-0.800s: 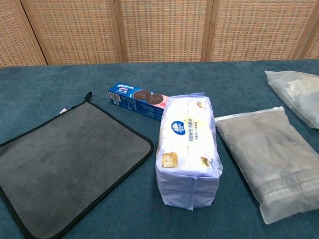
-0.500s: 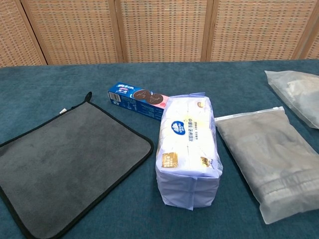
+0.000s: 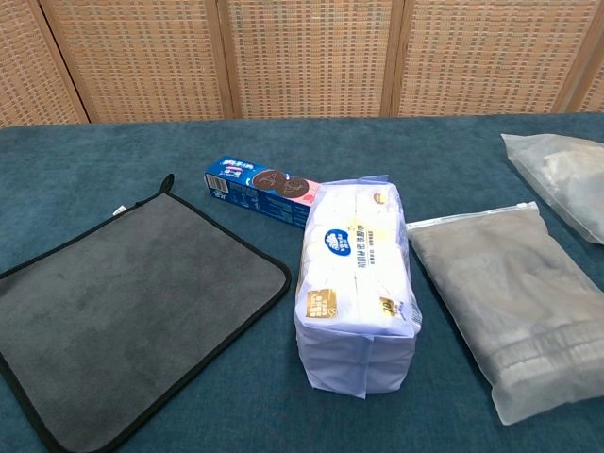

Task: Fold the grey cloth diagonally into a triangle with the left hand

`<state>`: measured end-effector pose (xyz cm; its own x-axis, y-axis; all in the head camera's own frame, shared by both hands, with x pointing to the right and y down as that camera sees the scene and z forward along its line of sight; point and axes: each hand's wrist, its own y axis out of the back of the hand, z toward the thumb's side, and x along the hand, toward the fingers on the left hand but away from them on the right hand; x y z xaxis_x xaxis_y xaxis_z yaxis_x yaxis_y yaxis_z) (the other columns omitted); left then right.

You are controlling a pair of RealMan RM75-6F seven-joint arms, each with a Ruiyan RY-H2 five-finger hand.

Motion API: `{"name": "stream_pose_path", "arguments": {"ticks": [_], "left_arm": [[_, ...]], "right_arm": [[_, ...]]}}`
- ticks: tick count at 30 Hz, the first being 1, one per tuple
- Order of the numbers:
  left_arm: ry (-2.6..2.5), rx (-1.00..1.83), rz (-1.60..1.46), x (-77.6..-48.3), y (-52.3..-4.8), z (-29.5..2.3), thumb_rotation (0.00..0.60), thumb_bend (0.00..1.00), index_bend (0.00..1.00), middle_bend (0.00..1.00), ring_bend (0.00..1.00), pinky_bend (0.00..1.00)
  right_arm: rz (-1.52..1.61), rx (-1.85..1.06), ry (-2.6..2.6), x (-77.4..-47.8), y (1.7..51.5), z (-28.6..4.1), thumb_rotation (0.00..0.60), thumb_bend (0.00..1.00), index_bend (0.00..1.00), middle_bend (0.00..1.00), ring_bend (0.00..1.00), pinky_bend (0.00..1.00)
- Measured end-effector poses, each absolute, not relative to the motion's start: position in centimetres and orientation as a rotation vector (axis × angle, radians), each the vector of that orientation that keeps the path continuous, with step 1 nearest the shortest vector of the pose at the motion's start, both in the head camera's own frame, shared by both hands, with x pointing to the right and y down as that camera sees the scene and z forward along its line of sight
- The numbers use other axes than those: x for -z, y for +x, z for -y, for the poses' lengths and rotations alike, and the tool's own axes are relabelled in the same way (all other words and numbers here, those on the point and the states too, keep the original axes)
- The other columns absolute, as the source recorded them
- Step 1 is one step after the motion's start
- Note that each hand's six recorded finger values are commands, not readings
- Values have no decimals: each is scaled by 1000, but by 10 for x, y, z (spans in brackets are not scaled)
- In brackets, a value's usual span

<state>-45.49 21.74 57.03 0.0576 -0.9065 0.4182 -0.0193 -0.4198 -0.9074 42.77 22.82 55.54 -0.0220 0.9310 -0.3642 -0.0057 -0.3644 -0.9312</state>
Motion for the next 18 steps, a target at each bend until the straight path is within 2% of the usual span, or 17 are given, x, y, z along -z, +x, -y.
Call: {"name": "stream_pose_path", "arguments": {"ticks": [18], "left_arm": [[-1605, 1434, -931, -574, -441, -224, 600, 157, 0, 0, 0, 0]], "right_arm": [[1001, -1504, -1485, -561, 425, -228, 600, 0, 0, 0, 0, 0]]}}
